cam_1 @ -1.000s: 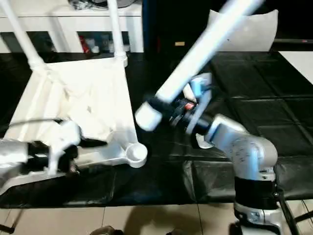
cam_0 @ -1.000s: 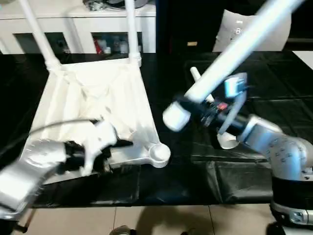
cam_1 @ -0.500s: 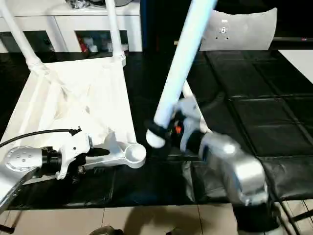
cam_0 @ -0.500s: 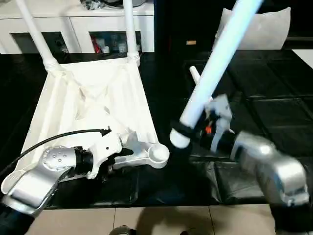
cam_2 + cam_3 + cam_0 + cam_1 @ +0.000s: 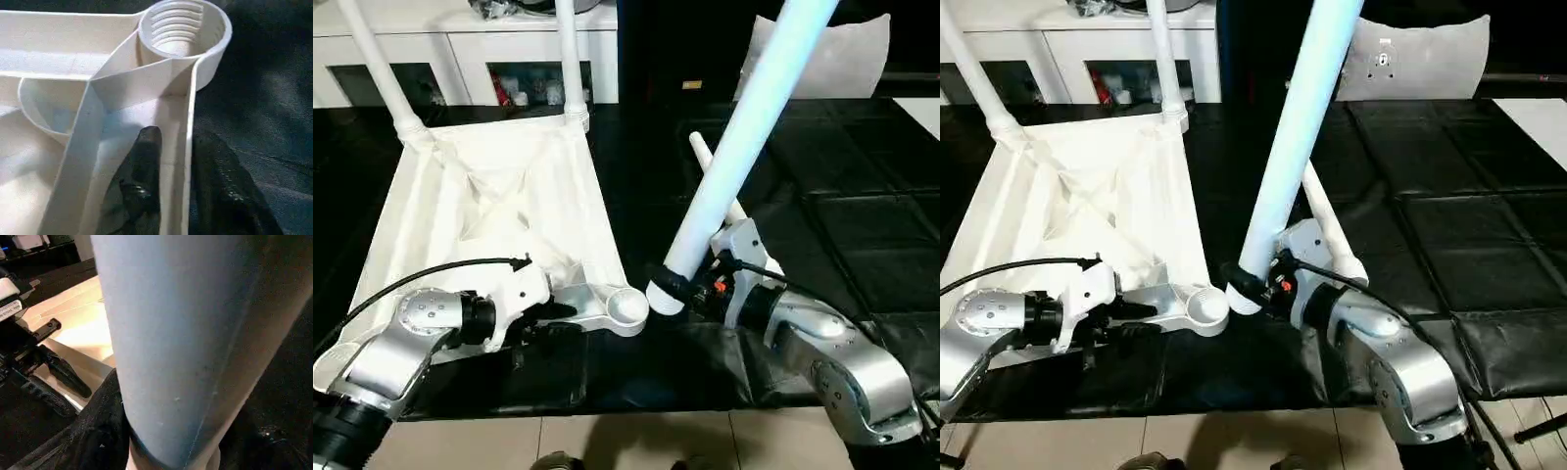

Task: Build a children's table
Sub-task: Insert table leg to table base

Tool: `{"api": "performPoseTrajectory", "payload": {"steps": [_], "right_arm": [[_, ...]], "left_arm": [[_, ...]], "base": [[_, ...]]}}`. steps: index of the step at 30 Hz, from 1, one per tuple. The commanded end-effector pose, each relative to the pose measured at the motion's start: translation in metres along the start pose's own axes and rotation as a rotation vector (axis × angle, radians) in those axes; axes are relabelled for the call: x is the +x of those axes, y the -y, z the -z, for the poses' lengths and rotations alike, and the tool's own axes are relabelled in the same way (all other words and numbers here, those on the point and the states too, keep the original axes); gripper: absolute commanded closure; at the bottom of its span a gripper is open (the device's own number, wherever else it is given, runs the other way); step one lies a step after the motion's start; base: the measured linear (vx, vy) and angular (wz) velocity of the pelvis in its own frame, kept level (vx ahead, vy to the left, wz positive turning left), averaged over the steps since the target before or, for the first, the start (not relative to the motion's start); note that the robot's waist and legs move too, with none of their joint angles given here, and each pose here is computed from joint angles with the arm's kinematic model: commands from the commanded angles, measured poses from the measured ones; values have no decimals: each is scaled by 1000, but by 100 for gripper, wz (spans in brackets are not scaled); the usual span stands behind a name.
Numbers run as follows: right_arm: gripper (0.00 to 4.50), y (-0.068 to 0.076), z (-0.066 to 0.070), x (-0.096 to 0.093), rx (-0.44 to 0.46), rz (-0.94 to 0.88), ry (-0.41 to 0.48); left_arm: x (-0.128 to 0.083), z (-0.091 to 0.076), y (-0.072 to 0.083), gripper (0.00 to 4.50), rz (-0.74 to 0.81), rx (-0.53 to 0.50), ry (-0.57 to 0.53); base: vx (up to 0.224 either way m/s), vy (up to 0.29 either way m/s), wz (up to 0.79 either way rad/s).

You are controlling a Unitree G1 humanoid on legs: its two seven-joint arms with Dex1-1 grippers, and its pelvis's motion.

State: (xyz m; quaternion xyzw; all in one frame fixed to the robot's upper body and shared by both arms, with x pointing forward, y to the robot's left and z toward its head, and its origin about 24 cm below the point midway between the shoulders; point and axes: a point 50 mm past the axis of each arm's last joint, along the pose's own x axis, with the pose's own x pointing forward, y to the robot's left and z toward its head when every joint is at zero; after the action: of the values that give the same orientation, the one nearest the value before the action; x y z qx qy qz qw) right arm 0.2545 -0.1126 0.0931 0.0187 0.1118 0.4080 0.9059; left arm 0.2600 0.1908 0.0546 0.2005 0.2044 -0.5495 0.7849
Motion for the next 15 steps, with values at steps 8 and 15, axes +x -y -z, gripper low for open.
{"api": "performPoseTrajectory", "payload": {"steps": [8, 15], "right_arm": [[260, 0, -6, -2, -12, 22, 36], [260, 0, -7, 0, -13, 23, 43]], "left_arm": [[-3, 3, -6, 425, -28, -10, -19], [3, 3, -4, 450, -7, -6, -13]], "base": [[0, 0, 0], [0, 0, 0]]}}
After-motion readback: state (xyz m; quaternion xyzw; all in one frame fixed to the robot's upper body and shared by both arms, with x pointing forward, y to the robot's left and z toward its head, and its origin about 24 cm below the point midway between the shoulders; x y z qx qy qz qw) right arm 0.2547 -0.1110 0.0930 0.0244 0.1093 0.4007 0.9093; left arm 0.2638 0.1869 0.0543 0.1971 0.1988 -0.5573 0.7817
